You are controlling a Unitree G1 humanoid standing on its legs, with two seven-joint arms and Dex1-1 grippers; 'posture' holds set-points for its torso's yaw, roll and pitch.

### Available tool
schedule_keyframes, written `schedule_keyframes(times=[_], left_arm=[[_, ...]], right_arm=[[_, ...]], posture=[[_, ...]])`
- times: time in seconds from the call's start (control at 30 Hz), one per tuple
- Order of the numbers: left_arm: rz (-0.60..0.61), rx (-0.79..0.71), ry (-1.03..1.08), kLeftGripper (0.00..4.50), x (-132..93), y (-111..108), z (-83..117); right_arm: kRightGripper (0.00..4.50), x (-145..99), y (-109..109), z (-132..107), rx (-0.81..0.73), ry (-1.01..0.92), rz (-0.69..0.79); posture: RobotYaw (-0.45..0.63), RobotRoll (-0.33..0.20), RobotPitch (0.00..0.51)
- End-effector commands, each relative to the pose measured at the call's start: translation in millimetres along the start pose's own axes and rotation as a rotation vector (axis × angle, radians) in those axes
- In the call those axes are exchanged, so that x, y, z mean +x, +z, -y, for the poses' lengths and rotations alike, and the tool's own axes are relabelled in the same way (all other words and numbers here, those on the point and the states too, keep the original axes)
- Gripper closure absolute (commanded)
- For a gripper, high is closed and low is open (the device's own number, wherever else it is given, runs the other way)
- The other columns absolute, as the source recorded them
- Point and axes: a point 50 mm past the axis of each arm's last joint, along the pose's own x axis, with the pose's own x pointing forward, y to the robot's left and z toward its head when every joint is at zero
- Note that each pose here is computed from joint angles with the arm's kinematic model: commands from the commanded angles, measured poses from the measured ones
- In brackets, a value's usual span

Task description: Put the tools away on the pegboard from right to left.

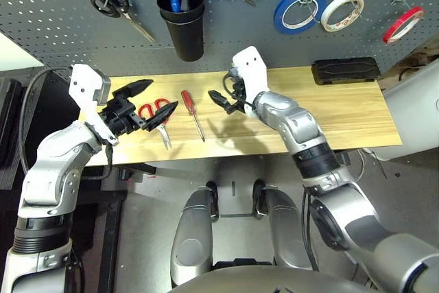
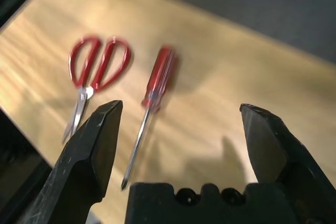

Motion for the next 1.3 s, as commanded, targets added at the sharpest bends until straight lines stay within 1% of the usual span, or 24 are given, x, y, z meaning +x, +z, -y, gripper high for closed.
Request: schedule_keyframes(times=[0.03,0.23,0.37,0.47,0.57,0.63,0.7,0.77,0.83,0.9,0.97,1.0,1.03,1.07,1.1,1.13,1.17,1.2,1.27,1.3], left_arm=[[-0.065,-0.016,-0.040,0.00,-3.9,-11.7,2.9],[-0.117,-0.028,-0.064,0.00,-8.1,-21.2,3.9],[-0.120,-0.041,-0.073,0.00,-8.6,-22.9,7.3],[-0.124,-0.049,-0.074,0.00,-10.2,-24.8,12.1],[-0.129,-0.045,-0.075,0.00,-12.0,-26.4,16.5],[-0.124,-0.044,-0.070,0.00,-12.6,-25.5,20.3],[-0.108,-0.040,-0.053,0.00,-12.3,-23.5,22.8],[-0.071,-0.054,-0.029,0.00,-10.4,-18.8,23.6],[-0.056,-0.059,-0.019,0.00,-7.0,-16.5,24.6],[-0.046,-0.079,0.000,0.00,0.8,-18.7,24.1],[-0.049,-0.080,0.032,0.00,8.8,-22.6,22.1],[-0.056,-0.093,0.064,0.00,13.8,-26.8,19.7],[-0.062,-0.103,0.086,0.00,17.0,-29.7,18.1],[-0.076,-0.119,0.113,0.00,20.7,-33.7,16.3],[-0.086,-0.129,0.130,0.00,23.3,-36.4,15.2],[-0.094,-0.148,0.123,0.00,25.6,-38.7,15.9],[-0.108,-0.165,0.112,0.00,27.7,-41.6,16.4],[-0.120,-0.165,0.109,0.00,30.0,-43.8,16.1],[-0.195,-0.200,0.136,0.00,38.9,-53.1,13.0],[-0.249,-0.225,0.157,0.00,45.5,-58.6,10.5]], right_arm=[[0.01,13.0,-9.0,-8.2,0.000,0.003,-0.072],[0.01,30.7,-14.5,-15.9,-0.041,-0.016,-0.129],[0.01,38.2,-20.5,-23.5,-0.058,-0.015,-0.158],[0.01,42.3,-23.2,-31.6,-0.059,0.001,-0.162],[0.01,44.7,-24.3,-37.1,-0.064,0.013,-0.162],[0.01,45.4,-22.2,-39.1,-0.067,0.020,-0.148],[0.01,45.0,-17.5,-38.0,-0.075,0.022,-0.114],[0.01,41.5,-12.9,-29.5,-0.086,0.002,-0.079],[0.01,34.7,-8.5,-17.8,-0.094,-0.009,-0.029],[0.01,17.4,-1.2,-1.2,-0.082,0.003,0.073],[0.01,-4.7,2.8,11.9,-0.139,0.009,0.151],[0.01,-19.8,5.2,18.2,-0.198,0.025,0.199],[0.01,-30.8,6.5,20.5,-0.242,0.040,0.227],[0.01,-41.7,6.0,25.0,-0.241,0.051,0.237],[0.01,-49.2,5.4,27.6,-0.236,0.057,0.240],[0.01,-55.9,5.7,29.5,-0.200,0.066,0.251],[0.01,-63.8,8.4,29.4,-0.169,0.098,0.294],[0.01,-71.3,10.9,29.0,-0.172,0.134,0.322],[0.01,-88.9,15.8,31.5,-0.209,0.160,0.356],[0.01,-96.1,16.4,30.6,-0.261,0.187,0.349]], posture=[[0.13,0.000,0.317],[0.13,0.000,0.326],[0.14,0.000,0.333],[0.15,0.000,0.350],[0.16,0.000,0.354],[0.18,0.000,0.366],[0.19,0.000,0.367],[0.19,0.000,0.368],[0.20,0.000,0.368],[0.20,0.000,0.369],[0.17,0.000,0.374],[0.15,0.000,0.377],[0.13,0.000,0.379],[0.13,0.000,0.379],[0.13,0.000,0.379],[0.11,0.000,0.382],[0.08,0.000,0.386],[0.06,0.000,0.388],[0.04,0.000,0.391],[0.02,0.000,0.393]])
